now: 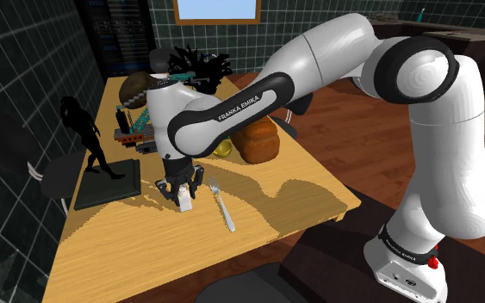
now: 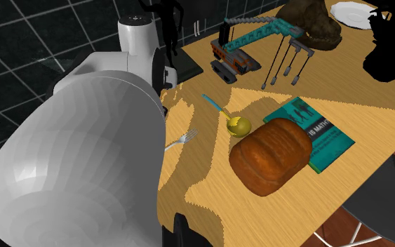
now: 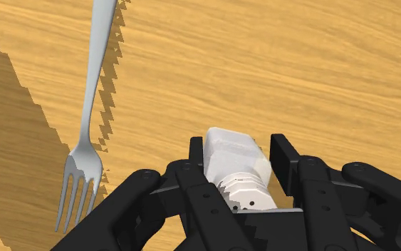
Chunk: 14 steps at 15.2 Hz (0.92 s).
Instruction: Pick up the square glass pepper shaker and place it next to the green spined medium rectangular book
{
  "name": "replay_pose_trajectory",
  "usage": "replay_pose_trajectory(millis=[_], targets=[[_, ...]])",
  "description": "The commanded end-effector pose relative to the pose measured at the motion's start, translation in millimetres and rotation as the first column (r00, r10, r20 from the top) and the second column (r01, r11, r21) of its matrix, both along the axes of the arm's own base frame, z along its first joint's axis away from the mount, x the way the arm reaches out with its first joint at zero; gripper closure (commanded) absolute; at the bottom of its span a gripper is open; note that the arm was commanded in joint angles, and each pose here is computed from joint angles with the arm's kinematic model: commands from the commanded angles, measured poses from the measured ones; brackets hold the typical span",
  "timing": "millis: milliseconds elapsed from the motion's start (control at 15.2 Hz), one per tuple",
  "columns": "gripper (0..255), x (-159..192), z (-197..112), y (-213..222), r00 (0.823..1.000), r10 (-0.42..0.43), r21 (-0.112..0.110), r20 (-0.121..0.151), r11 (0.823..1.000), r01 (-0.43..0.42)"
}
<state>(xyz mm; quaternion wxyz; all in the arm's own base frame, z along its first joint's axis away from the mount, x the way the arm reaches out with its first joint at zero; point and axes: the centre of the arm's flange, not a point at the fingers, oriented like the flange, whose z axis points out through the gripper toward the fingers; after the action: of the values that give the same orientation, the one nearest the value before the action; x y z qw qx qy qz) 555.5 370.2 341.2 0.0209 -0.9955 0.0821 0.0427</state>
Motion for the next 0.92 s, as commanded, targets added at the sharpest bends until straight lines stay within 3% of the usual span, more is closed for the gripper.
replay_pose_trajectory(millis=[0,858], targets=[[255,0,0,0,1.0,0.0,0.0,0.0,1.0,0.0],[255,0,58,0,1.0,0.0,0.0,0.0,1.0,0.0]])
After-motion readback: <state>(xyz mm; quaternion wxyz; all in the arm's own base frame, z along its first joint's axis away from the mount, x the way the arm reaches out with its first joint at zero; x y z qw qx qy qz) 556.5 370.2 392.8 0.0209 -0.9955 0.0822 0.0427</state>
